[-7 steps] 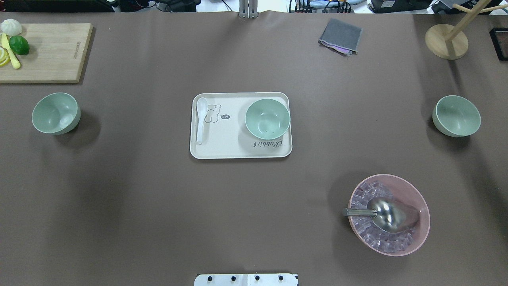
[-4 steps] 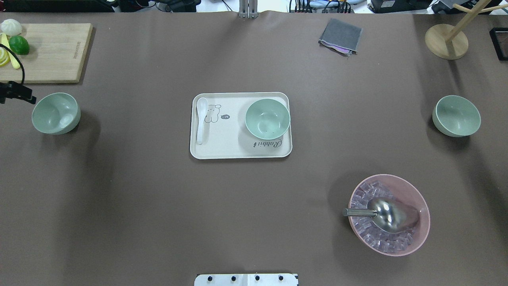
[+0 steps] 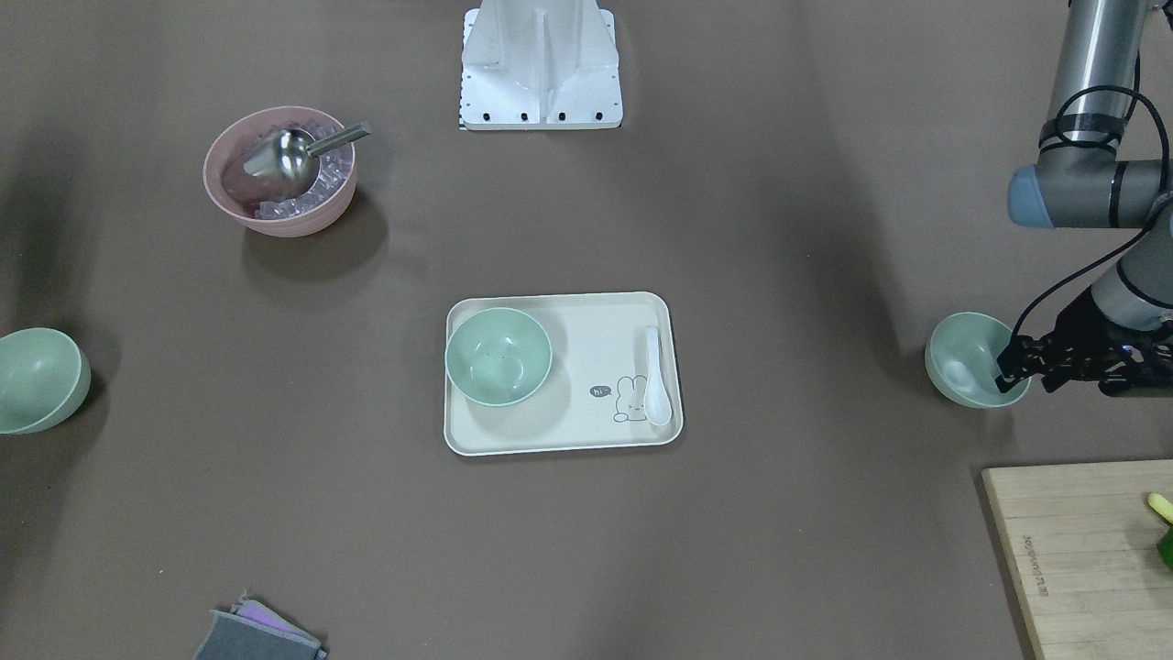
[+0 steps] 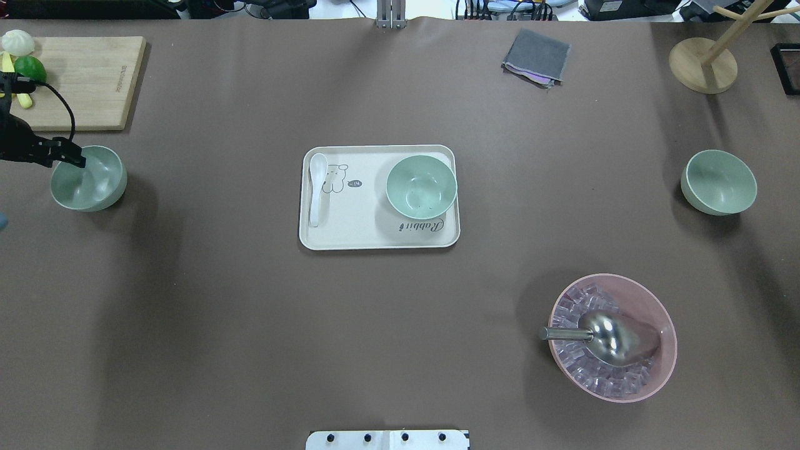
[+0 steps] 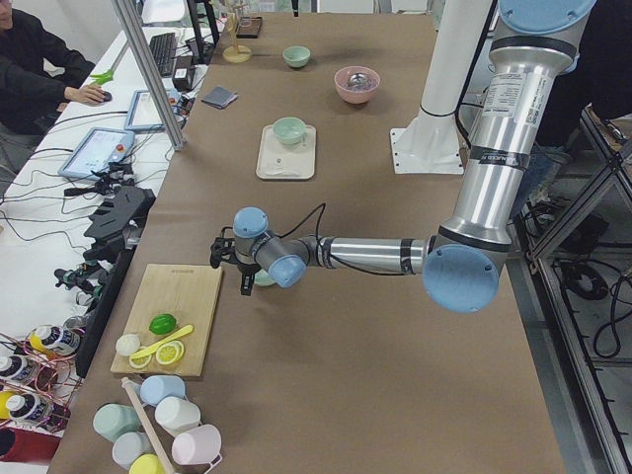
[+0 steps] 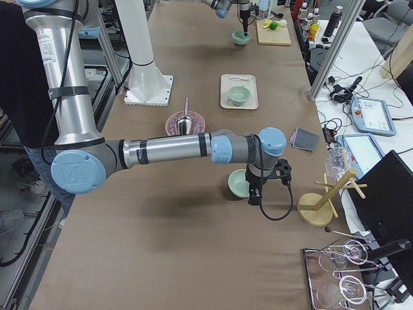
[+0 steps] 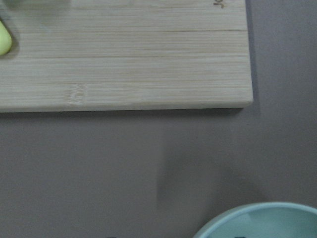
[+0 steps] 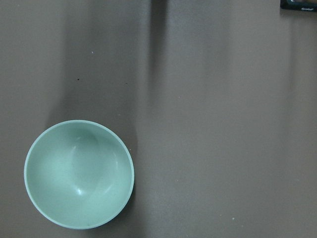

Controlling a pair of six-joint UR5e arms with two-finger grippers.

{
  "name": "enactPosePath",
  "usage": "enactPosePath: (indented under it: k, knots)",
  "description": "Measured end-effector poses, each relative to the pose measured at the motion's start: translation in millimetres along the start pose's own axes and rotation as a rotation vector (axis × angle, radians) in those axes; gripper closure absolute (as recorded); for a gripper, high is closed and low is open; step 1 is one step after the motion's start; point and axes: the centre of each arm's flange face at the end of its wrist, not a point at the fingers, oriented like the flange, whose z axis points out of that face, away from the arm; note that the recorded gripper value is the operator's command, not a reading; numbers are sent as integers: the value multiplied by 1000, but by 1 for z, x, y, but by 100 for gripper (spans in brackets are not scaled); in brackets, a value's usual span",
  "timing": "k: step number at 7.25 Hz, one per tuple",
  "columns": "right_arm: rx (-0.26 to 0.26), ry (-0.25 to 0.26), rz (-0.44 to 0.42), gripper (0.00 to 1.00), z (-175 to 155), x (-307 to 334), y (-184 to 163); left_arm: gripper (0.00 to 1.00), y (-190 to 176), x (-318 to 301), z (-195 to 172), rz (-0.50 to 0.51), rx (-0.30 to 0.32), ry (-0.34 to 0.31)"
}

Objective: Stack green bowls together

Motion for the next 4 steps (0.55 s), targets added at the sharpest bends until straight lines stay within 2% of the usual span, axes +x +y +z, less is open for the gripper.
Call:
enactPosePath:
  k: [2, 4]
  knots:
    - [-4, -1, 1, 0, 2, 0, -3, 100, 6, 9, -4, 14, -38, 54]
    - [-8, -1, 3, 0, 4, 0, -3, 100, 11, 30, -32, -1, -130, 167]
